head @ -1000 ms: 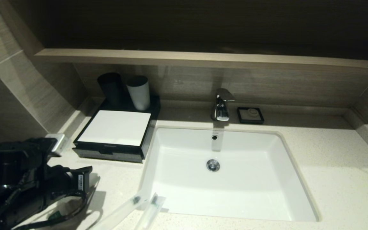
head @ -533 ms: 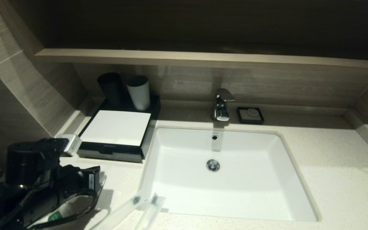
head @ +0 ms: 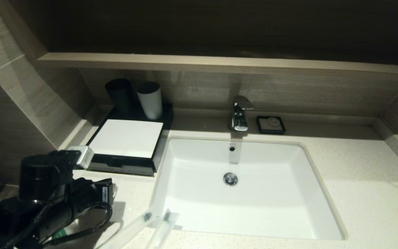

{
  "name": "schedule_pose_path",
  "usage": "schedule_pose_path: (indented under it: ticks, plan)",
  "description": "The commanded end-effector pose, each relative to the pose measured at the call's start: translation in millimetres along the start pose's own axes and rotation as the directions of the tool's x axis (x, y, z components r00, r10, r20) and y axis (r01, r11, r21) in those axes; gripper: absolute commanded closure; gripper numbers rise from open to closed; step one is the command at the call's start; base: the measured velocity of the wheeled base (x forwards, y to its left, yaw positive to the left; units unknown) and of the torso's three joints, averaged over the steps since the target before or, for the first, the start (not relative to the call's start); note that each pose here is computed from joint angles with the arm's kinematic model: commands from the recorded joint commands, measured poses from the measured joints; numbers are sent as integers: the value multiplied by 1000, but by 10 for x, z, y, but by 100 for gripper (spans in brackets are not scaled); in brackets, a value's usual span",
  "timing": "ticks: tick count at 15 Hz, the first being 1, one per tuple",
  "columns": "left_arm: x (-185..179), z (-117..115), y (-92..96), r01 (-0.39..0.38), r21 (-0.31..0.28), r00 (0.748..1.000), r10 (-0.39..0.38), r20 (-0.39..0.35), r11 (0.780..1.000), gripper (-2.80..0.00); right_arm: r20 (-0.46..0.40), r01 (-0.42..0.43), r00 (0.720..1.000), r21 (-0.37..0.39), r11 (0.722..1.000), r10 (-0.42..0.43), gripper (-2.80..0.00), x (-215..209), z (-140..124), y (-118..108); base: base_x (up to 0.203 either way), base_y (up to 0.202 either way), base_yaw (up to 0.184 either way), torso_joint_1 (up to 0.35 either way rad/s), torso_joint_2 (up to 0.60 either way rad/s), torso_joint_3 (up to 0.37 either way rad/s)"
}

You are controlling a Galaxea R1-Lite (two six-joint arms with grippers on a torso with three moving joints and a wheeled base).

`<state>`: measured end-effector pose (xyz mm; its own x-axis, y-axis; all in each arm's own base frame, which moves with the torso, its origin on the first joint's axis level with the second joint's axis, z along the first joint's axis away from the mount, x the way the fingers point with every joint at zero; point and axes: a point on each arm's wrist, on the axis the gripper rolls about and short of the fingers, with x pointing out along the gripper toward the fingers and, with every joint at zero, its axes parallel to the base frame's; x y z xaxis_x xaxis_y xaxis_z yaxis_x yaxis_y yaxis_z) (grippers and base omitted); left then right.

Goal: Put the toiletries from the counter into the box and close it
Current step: Open the drawer

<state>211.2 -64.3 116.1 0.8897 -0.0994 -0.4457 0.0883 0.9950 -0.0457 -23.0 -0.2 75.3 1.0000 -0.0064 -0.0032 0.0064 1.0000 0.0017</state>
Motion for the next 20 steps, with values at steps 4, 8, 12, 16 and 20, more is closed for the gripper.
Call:
schedule_pose_path:
  ticks: [4, 8, 12, 16, 20]
  plan:
    - [10, 23, 0, -10, -7, 1000, 10, 23, 1000, 0, -1, 0, 1000, 0, 1000, 0, 0, 1, -1, 0, 0, 0, 0, 0, 0, 0]
    - [71, -9, -4, -18, -10, 999, 19, 43, 1000, 0, -1, 0, 1000, 0, 1000, 0, 0, 1, -1, 0, 0, 0, 0, 0, 0, 0]
    - [162, -33, -6, -56, -26, 990, 59, 130, 998, 0, -1, 0, 1000, 0, 1000, 0, 0, 1, -1, 0, 0, 0, 0, 0, 0, 0]
    - [108, -54, 8, -54, -32, 985, 59, 163, 998, 0, -1, 0, 1000, 0, 1000, 0, 0, 1, -1, 0, 0, 0, 0, 0, 0, 0]
    - [58, -138, 26, -54, -26, 987, 57, 148, 998, 0, -1, 0, 1000, 0, 1000, 0, 0, 1, -1, 0, 0, 0, 0, 0, 0, 0]
